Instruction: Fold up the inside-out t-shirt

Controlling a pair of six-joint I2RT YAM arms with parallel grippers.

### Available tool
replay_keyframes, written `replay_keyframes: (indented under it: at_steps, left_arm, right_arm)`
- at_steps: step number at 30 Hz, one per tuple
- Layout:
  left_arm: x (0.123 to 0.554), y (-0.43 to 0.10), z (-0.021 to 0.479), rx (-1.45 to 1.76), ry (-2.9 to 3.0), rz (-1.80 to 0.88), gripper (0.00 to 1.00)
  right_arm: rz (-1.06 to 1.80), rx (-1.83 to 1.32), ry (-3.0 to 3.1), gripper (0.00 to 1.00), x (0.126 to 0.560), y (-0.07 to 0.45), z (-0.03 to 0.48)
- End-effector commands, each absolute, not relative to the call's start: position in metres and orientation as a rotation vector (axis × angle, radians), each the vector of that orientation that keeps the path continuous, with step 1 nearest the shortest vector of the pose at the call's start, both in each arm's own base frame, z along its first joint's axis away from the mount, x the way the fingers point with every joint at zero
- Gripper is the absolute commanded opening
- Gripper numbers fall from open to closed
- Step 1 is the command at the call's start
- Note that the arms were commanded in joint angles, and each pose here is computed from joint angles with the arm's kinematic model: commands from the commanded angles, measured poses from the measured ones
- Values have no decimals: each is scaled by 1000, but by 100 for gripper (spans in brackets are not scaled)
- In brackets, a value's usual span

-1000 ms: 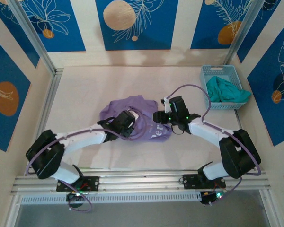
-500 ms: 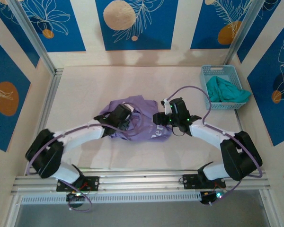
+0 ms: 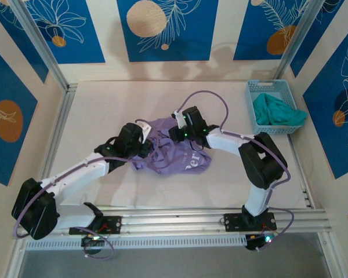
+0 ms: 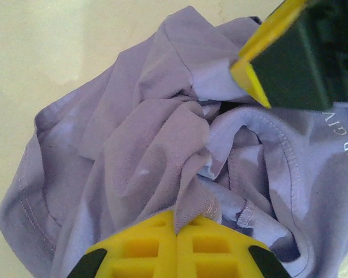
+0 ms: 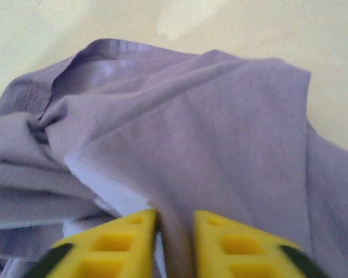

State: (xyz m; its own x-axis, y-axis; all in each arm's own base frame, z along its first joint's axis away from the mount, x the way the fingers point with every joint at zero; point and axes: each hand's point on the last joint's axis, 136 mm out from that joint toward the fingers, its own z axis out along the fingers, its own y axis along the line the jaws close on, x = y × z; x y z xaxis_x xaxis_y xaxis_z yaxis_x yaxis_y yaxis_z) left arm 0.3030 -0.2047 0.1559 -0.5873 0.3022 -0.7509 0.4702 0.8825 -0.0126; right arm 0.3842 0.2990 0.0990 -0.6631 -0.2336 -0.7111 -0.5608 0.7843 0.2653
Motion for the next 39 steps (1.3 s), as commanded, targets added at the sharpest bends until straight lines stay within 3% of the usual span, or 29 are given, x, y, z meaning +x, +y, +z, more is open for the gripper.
replay_keyframes:
  at_steps: [1,9,17,20,23,24,27,30,39]
  left_arm:
    - [303,-205,173,492,2212,-356,0]
    - [296,-218,233,427,2097,-639,0]
    - [266,-237,394,450,1774,-987,0]
    - [253,-243,442,447,1659,-1122,0]
    - [259,-246,462,379,1610,-1200,0]
    - [266,-247,462,346,1614,-1202,0]
    - [290,-252,455,257,1654,-1201,0]
    - [302,-263,450,239,1672,-1241,0]
    - [310,-269,436,275,1715,-1205,0]
  right_arm:
    - [627,-564,2236,2,396,290,130]
    - [645,-333,2132,0,394,218,210]
    - [662,-190,1932,0,375,143,340]
    - [618,-129,1950,0,384,120,348]
    - [612,-41,2064,0,414,105,323]
    - [594,-18,2138,2,427,103,306]
    - [488,22,2339,28,450,97,265]
    - [436,-83,2311,47,433,115,261]
    - [854,-559,2044,63,306,223,250]
